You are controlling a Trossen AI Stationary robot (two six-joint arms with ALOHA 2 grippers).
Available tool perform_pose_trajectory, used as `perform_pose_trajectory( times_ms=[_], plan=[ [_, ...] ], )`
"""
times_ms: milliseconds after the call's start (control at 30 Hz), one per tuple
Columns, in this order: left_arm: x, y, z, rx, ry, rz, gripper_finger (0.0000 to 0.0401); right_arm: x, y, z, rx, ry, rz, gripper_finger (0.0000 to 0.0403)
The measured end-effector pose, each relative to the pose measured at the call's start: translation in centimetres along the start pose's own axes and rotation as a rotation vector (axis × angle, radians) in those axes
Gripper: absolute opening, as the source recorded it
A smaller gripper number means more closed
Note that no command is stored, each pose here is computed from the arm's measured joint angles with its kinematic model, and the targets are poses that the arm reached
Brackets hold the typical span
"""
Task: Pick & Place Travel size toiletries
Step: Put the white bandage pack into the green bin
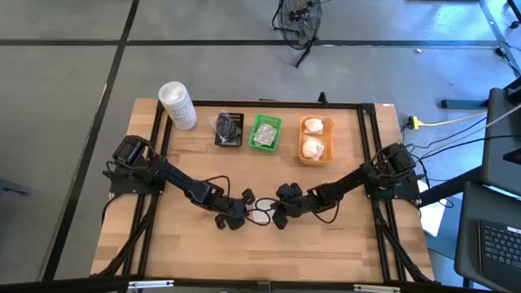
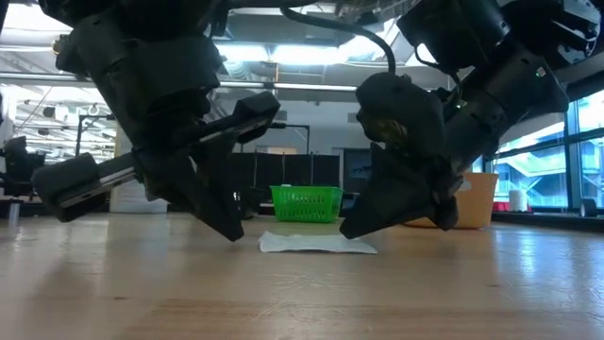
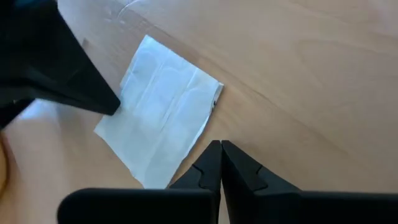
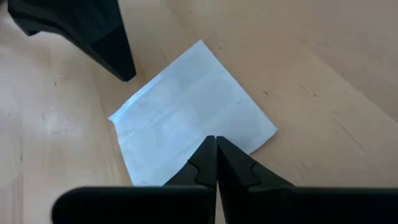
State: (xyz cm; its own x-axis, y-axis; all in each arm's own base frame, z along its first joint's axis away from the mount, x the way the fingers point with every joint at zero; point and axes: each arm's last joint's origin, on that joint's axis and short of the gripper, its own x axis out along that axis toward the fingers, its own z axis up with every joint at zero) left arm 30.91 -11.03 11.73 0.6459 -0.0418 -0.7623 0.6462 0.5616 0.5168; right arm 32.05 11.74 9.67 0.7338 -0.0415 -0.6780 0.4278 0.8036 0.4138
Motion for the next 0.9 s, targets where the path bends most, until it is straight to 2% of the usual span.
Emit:
perform_pose_trajectory(
  times_ms=[167, 567, 767, 900],
  plan=[
    [0.4, -0.1, -0.1, 0.130, 0.019, 0.020, 0.0018, 0.0, 0.0, 0.0, 0.007, -0.004, 0.000, 0.0006],
    [1.2, 0.0, -0.3, 0.235, 0.097, 0.105, 0.0104, 0.0, 0.1, 0.1, 0.009, -0.011, 0.002, 0.0006],
    [1.2, 0.0, -0.3, 0.349, 0.123, 0.117, 0.0116, 0.0, 0.1, 0.1, 0.010, -0.015, 0.001, 0.0015],
    [1.3, 0.0, -0.3, 0.390, 0.117, 0.113, 0.0114, 0.0, 0.1, 0.1, 0.010, -0.015, 0.000, 0.0006]
  ],
)
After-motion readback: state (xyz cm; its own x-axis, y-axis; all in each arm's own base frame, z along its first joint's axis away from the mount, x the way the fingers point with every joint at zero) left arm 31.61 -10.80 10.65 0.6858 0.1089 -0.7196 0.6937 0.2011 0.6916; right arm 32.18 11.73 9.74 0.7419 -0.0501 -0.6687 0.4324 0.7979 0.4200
